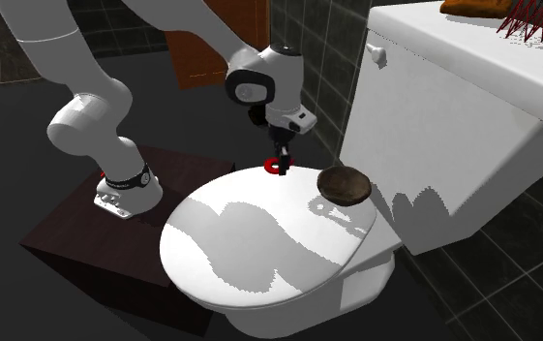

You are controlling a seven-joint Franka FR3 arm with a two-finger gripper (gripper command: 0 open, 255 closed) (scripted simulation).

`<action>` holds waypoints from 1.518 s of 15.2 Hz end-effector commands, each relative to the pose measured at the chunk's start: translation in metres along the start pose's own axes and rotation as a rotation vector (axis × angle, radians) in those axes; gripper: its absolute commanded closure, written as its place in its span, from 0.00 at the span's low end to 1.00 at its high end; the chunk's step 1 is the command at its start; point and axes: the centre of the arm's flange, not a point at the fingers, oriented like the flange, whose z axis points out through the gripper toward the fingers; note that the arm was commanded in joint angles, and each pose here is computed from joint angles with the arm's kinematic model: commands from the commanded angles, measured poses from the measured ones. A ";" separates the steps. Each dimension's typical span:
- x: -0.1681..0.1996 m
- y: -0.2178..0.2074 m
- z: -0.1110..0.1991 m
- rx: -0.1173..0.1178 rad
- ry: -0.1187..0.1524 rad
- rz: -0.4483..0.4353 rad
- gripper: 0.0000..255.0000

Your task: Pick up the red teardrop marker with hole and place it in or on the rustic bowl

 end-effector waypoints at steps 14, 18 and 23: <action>0.143 0.024 -0.023 0.000 0.000 0.000 1.00; 0.195 0.032 -0.025 0.000 0.000 0.000 1.00; 0.241 0.040 -0.016 0.000 0.000 0.000 1.00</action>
